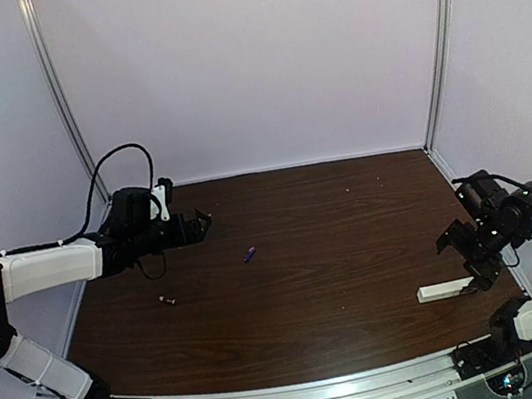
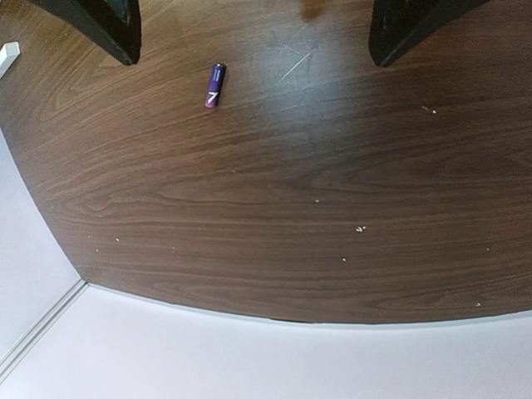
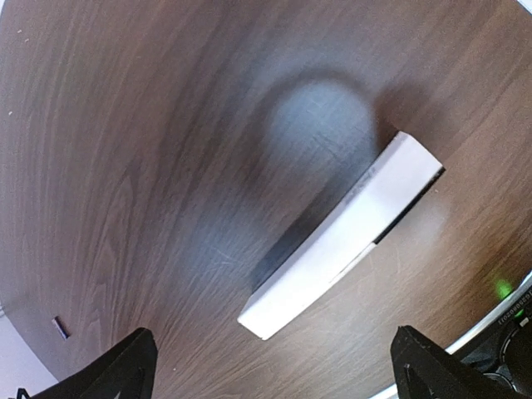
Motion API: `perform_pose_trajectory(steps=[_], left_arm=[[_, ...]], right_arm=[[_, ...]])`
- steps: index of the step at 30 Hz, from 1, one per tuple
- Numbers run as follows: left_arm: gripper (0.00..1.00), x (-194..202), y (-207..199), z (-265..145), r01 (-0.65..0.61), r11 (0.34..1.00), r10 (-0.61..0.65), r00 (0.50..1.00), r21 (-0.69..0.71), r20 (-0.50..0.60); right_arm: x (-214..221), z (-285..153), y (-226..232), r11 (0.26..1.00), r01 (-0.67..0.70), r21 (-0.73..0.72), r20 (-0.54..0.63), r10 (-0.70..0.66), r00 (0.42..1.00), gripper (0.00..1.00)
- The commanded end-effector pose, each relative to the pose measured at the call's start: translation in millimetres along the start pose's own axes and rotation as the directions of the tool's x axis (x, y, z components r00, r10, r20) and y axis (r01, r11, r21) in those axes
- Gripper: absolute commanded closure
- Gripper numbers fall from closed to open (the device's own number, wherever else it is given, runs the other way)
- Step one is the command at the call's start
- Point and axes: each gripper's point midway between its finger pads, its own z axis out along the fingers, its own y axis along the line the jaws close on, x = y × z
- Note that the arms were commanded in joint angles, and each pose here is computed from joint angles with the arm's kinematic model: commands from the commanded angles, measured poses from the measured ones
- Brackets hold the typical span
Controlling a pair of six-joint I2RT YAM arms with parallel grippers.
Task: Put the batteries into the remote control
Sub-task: Pick up the remote control from the corner of the board.
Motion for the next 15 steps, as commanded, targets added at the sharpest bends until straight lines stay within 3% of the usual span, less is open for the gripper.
perform_pose_trajectory(steps=[1, 15], left_arm=[[0.03, -15.3, -5.5, -7.6, 0.014, 1.0, -0.015, 0.997, 0.013, 0.072], [0.03, -11.1, -0.6, -3.0, 0.028, 1.0, -0.028, 0.998, -0.009, 0.058]], right_arm=[[10.3, 19.3, -31.1, 0.988, -0.113, 0.106, -0.015, 0.115, 0.993, 0.0], [6.2, 47.4, -34.9, 0.972, -0.121, 0.2, 0.015, 0.121, 0.993, 0.02]])
